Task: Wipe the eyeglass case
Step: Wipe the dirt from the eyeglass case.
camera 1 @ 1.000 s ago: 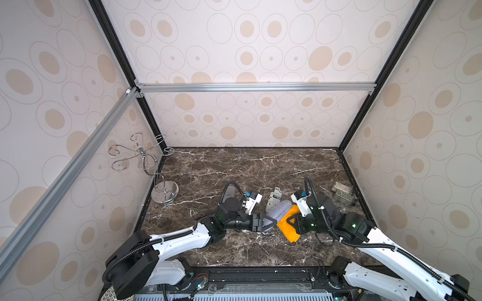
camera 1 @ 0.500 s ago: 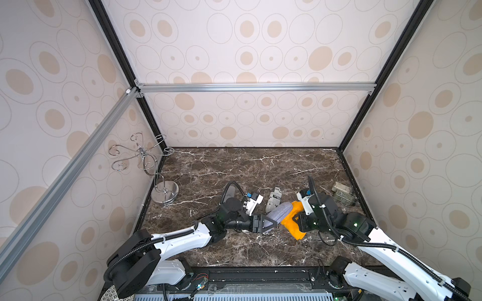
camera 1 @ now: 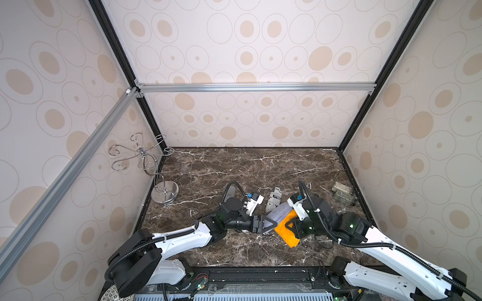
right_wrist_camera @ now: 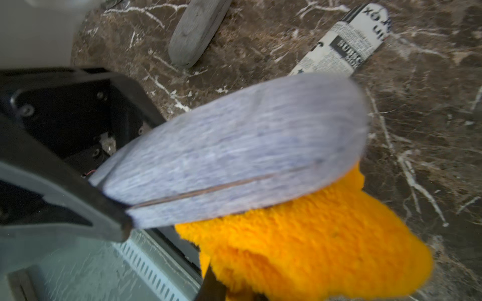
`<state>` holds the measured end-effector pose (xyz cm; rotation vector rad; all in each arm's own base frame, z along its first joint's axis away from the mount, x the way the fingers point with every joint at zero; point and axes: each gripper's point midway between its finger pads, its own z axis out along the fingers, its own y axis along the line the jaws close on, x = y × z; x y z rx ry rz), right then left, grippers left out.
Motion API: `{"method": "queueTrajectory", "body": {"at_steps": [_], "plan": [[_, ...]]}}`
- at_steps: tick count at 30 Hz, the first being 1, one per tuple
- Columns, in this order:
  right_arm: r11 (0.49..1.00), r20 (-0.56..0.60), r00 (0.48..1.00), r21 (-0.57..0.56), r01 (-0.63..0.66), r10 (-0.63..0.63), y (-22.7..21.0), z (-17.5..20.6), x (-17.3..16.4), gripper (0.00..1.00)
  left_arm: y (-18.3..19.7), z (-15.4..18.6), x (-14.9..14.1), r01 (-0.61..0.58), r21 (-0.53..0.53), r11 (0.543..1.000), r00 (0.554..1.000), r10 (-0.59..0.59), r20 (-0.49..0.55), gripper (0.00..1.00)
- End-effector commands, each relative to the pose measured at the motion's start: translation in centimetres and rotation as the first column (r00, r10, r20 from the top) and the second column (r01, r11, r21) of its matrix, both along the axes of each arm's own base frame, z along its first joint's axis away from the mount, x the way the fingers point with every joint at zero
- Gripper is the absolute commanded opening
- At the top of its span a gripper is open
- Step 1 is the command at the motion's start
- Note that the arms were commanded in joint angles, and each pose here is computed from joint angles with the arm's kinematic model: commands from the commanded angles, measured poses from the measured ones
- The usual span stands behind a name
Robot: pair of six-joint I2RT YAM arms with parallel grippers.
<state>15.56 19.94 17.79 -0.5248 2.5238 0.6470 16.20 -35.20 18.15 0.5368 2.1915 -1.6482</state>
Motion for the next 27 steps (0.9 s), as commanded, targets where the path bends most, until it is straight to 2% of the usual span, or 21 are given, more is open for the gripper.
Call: {"method": "queueTrajectory", "body": {"at_steps": [1,3,6,10,16,19,22,27], "plan": [[0.998,0.05,0.998,0.056,0.024,-0.027,0.9,1.2,0.9,0.0,-0.7,1.8,-0.2,0.052,-0.036,0.998,0.997,-0.049,0.065,0.45],[0.992,0.094,0.988,0.002,0.125,-0.125,-1.0,0.9,2.1,0.0,-0.6,1.5,-0.3,0.057,-0.029,0.998,0.996,-0.055,0.076,0.45],[0.952,0.095,0.953,-0.076,0.296,-0.289,-4.9,0.8,3.5,0.0,-0.2,1.3,-0.7,0.067,-0.017,0.998,0.992,-0.065,0.112,0.45],[0.902,0.107,0.914,-0.15,0.404,-0.391,-8.2,1.4,4.2,0.0,0.6,0.3,-0.7,0.053,0.056,0.997,0.978,-0.063,0.197,0.45],[0.91,0.059,0.937,-0.225,0.348,-0.343,-8.6,2.0,3.0,0.0,1.3,-0.7,-1.6,0.053,0.167,0.985,0.952,-0.1,0.288,0.43],[0.936,-0.01,0.958,-0.218,0.278,-0.286,-7.6,2.1,2.0,0.0,0.6,-0.8,-2.3,0.057,0.217,0.975,0.931,-0.13,0.341,0.44],[0.957,-0.076,0.969,-0.191,0.217,-0.235,-6.5,2.3,0.9,0.0,0.0,-1.0,-1.8,0.004,0.272,0.962,0.91,-0.117,0.398,0.43],[0.965,-0.114,0.972,-0.185,0.184,-0.207,-5.9,2.2,0.5,0.0,-1.9,0.1,-2.4,0.02,0.273,0.962,0.869,-0.152,0.471,0.42]]}}
